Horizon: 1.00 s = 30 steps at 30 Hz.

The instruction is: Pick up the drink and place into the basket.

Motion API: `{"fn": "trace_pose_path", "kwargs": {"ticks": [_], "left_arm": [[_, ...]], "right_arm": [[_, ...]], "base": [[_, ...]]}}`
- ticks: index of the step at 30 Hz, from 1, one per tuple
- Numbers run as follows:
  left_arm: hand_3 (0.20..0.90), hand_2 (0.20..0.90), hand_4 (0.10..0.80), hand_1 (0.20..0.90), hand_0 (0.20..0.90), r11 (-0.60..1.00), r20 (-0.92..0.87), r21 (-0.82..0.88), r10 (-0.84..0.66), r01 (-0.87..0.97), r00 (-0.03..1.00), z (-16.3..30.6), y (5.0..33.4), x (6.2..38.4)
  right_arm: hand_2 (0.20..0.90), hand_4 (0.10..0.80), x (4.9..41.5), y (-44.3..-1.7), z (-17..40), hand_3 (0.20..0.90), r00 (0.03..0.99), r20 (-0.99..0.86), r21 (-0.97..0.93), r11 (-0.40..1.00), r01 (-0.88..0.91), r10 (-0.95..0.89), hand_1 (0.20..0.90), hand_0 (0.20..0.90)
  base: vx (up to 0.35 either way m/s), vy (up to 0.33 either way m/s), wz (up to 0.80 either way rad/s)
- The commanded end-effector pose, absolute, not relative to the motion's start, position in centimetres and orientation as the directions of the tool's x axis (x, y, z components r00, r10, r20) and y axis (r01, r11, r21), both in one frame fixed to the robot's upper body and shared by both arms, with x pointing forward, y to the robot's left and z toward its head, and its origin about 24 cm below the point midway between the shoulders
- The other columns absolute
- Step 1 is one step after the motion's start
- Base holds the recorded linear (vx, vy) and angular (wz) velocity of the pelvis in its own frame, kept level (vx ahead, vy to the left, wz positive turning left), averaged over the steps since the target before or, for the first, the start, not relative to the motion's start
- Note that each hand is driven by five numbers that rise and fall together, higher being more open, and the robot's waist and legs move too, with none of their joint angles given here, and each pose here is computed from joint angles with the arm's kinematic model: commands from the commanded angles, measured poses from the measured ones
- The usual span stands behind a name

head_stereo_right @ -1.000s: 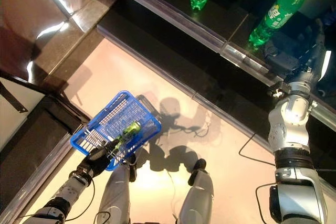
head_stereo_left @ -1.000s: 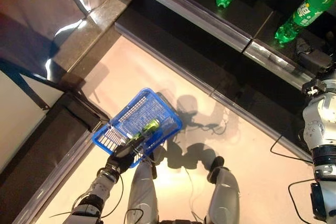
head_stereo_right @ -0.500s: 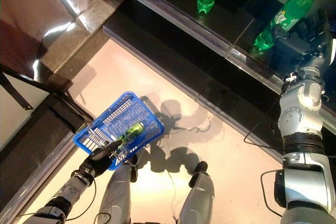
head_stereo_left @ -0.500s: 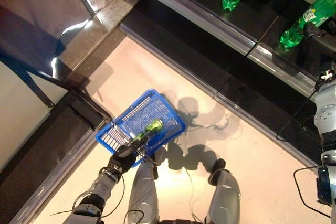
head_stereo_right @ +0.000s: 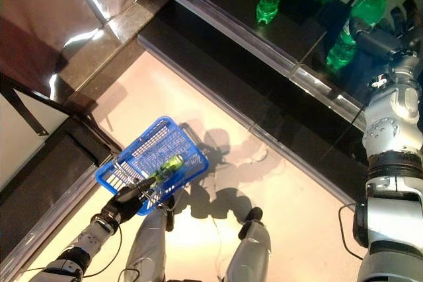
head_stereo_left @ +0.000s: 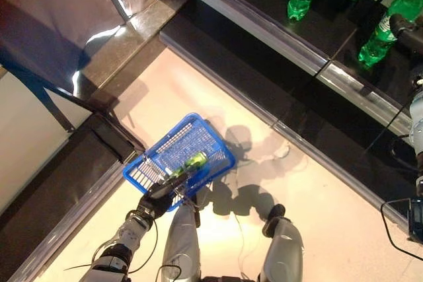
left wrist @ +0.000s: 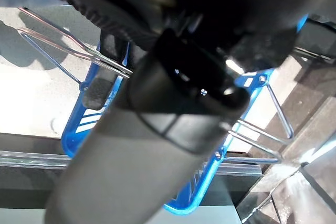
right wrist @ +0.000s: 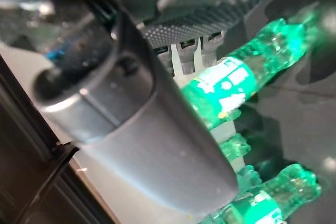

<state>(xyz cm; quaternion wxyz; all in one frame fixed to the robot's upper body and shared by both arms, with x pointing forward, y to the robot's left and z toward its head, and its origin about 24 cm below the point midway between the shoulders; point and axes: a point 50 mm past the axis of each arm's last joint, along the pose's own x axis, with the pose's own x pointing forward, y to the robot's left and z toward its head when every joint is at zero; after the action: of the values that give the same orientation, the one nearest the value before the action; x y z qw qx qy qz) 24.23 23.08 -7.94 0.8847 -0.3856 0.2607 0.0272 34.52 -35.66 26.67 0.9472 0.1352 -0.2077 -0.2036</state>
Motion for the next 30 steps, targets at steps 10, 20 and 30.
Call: {"fn": "trace_pose_path", "kwargs": {"ticks": [10, 20, 30], "left_arm": [[0.2, 0.3, 0.1, 0.3, 0.3, 0.765, -0.575, -0.608, -0.242, -0.21, 0.782, -9.9, 24.3, 19.9], [0.2, 0.3, 0.1, 0.3, 0.3, 0.766, -0.569, -0.608, -0.24, -0.207, 0.786, -9.6, 24.5, 20.3], [0.2, 0.3, 0.1, 0.3, 0.3, 0.767, -0.562, -0.611, -0.246, -0.195, 0.79, -9.3, 24.5, 20.7]], "right_arm": [[0.9, 0.8, 32.8, -37.0, 33.6, 0.9, 0.741, 0.476, 0.218, 0.88, 0.423, -0.474, 0.9, 0.9], [0.9, 0.8, 32.7, -37.6, 33.6, 0.9, 0.716, 0.443, 0.168, 0.834, 0.525, -0.539, 0.9, 0.9], [0.9, 0.8, 33.2, -35.8, 34.7, 0.9, 0.729, 0.511, -0.06, 0.828, 0.558, -0.455, 0.9, 0.9]], "base": [[0.002, -0.003, 0.04], [0.0, 0.0, 0.0], [-0.007, -0.002, 0.0]]}}
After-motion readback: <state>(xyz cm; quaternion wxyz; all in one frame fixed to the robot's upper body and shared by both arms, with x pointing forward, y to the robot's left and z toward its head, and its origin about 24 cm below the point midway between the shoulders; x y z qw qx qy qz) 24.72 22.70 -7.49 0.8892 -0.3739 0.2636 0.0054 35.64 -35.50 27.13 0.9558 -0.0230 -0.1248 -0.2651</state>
